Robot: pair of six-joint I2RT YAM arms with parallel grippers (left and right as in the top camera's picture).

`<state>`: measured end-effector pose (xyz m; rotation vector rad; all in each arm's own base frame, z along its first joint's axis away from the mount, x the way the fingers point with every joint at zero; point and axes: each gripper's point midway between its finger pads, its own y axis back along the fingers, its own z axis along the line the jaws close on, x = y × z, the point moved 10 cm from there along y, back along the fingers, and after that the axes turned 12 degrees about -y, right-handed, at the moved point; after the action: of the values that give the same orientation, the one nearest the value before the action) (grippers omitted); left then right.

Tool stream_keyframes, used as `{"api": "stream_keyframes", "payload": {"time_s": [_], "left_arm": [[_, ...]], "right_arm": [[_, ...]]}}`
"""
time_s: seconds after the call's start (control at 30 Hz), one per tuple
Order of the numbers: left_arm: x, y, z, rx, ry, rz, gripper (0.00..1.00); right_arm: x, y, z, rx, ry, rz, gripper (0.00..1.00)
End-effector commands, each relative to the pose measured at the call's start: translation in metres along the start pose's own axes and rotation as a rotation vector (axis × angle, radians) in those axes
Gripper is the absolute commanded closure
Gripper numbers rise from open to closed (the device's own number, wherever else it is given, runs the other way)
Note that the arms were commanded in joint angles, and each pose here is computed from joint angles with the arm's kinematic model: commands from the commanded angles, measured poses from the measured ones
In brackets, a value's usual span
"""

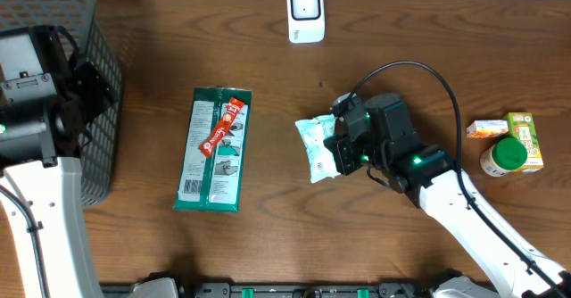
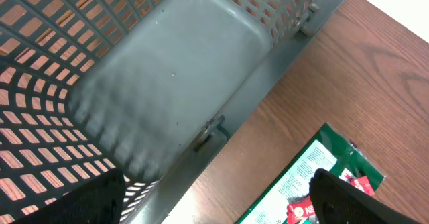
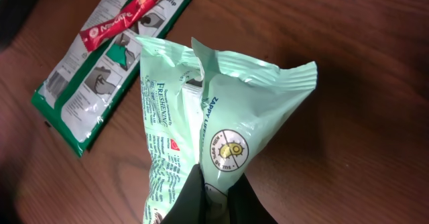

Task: Scan the item barcode
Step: 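Lift the mint-green wet-wipe pack with the right gripper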

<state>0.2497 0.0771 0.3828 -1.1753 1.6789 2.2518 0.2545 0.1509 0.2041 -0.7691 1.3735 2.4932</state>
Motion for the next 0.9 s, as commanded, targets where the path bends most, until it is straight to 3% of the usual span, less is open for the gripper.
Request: {"api": "stream_keyframes", "payload": {"time_s": [0.0, 0.87], "left_arm": [[-0.0017, 0.0002, 0.0015, -0.014, -0.006, -0.005, 0.12], [-0.0017, 0.0002, 0.0015, -0.014, -0.006, -0.005, 0.12]], "right_arm": [[-0.0035, 0.0055, 0.0012, -0.005, 0.033, -0.025, 0.99], [-0.0029, 0.0056, 0.0013, -0.007, 0.072, -0.021, 0.99]]}}
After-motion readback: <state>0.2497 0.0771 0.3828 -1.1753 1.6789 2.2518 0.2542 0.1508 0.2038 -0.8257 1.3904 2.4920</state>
